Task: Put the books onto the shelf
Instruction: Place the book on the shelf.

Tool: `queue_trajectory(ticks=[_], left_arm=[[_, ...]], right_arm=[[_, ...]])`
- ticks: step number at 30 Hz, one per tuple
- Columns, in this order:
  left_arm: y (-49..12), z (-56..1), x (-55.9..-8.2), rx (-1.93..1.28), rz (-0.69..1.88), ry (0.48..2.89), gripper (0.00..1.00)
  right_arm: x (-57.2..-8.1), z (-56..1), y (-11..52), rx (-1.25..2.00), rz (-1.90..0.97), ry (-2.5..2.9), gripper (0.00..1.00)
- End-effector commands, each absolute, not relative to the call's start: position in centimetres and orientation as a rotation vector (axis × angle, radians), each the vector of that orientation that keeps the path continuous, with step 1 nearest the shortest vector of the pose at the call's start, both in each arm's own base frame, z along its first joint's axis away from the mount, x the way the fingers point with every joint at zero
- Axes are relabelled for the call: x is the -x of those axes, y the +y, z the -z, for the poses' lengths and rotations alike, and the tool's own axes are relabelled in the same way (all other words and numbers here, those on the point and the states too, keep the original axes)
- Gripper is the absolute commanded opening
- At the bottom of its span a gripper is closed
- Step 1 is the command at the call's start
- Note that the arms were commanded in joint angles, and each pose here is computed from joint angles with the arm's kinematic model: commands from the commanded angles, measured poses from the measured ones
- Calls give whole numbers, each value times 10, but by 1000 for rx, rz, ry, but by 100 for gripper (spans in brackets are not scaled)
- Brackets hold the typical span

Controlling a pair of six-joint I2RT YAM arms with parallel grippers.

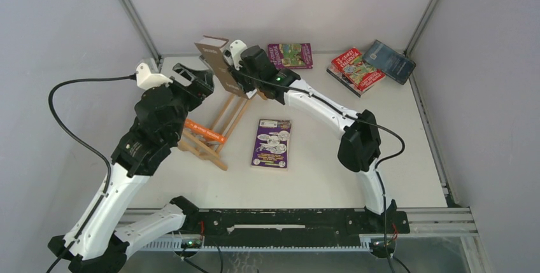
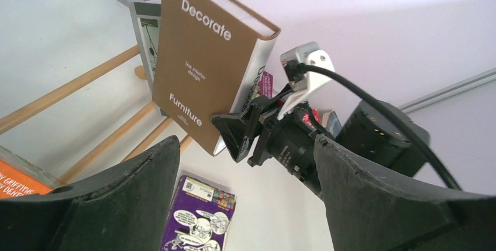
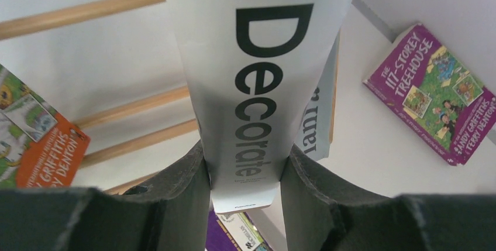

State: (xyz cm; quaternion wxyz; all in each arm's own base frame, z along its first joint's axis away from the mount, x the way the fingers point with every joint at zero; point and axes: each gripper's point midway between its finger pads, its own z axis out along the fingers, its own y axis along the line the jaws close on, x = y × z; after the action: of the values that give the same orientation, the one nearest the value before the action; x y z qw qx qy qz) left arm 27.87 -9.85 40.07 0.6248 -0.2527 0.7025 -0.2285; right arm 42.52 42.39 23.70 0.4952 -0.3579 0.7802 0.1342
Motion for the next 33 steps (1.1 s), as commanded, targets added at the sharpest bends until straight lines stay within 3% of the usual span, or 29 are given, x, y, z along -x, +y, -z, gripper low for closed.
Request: queue_trajectory(ticks=[1,13,17,22,33], left_arm=[[-99,-411,-283,602,561,1554,88],[-100,-402,-287,608,554,1552,88],[-100,-399,-287,608,557,1551,88],[-101,-392,-289,608,548,1563,89],[-98,-386,-293,618,542,1561,89]], right_arm=[[-439,-255,418,859,-325,1853,4],[-448,-238,426,878,-336,1875,8],[-454,-235,425,868,-315,1878,15],[-461,-230,420,847,-290,1895,31],[-471,-237,399,836,-198,1893,33]])
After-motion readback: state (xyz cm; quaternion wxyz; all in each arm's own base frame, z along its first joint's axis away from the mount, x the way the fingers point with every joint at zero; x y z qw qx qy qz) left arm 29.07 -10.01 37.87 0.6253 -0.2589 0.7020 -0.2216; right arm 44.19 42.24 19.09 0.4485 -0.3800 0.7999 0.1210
